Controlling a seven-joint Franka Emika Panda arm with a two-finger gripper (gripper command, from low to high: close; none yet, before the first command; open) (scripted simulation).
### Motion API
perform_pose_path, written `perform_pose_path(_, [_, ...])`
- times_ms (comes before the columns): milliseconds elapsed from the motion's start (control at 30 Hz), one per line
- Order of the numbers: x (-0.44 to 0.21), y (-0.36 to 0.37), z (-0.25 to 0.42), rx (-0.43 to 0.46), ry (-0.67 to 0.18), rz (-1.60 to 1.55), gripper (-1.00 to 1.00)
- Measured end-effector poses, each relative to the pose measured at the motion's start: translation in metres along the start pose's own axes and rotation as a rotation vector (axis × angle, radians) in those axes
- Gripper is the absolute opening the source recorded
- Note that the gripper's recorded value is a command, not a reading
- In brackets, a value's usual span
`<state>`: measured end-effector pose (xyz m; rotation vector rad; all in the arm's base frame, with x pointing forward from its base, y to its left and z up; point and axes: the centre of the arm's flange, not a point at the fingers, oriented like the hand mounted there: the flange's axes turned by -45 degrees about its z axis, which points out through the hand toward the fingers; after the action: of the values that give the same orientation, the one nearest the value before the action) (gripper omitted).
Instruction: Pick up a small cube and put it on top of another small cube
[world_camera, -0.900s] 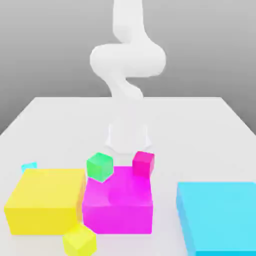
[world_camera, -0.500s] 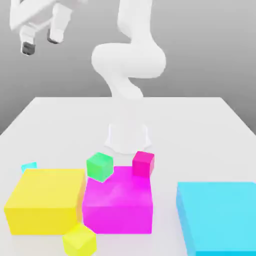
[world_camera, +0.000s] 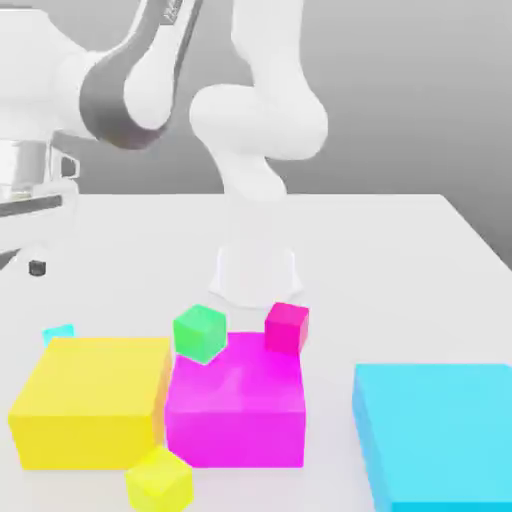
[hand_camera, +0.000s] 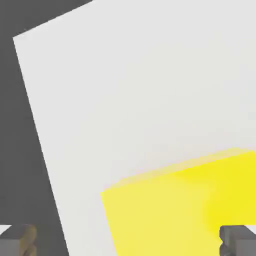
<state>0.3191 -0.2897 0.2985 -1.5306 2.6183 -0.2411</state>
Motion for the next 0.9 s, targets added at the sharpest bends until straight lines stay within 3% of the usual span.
perform_pose_path(267, [0.075, 0.089, 0.079, -0.159, 0.056, 0.579, 0.0])
perform_pose_path(500, [0.076, 0.107, 0.145, -0.178, 0.067, 0.626, 0.0])
perform_pose_path(533, [0.075, 0.109, 0.151, -0.179, 0.066, 0.627, -1.0])
perform_pose_path(733, [0.075, 0.11, 0.154, -0.176, 0.066, 0.627, -1.0])
perform_pose_path(900, [0.076, 0.101, 0.118, -0.175, 0.068, 0.625, -1.0])
